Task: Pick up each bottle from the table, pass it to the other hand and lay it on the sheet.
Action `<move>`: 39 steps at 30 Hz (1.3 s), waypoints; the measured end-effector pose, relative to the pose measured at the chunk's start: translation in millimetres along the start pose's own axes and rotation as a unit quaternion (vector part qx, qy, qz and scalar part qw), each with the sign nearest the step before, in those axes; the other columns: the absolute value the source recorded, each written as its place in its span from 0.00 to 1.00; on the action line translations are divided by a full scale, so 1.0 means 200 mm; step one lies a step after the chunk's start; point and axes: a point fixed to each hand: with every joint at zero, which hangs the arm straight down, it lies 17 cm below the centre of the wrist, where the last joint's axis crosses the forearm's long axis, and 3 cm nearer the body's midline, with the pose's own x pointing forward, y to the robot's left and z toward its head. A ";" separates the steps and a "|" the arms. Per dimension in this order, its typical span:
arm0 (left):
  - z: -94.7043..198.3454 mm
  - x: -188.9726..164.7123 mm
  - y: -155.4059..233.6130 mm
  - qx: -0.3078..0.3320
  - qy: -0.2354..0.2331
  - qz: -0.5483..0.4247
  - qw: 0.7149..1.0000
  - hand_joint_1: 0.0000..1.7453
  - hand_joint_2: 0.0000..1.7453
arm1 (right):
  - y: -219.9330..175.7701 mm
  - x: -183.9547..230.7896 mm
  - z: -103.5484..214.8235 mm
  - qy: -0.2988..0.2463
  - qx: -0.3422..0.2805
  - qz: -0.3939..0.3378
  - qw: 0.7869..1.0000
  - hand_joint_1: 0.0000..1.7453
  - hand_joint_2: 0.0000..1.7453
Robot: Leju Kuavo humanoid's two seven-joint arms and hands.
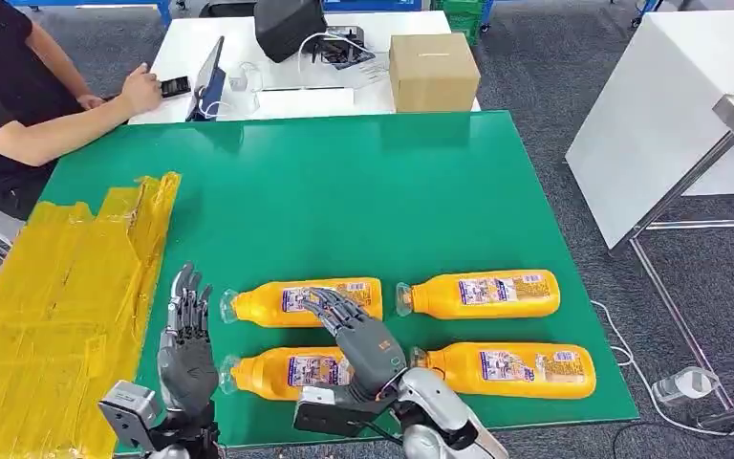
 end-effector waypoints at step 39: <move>-0.01 -0.03 0.07 0.014 0.006 0.010 1.000 0.00 0.00 | 0.32 -0.28 0.28 0.030 0.188 0.148 0.971 0.00 1.00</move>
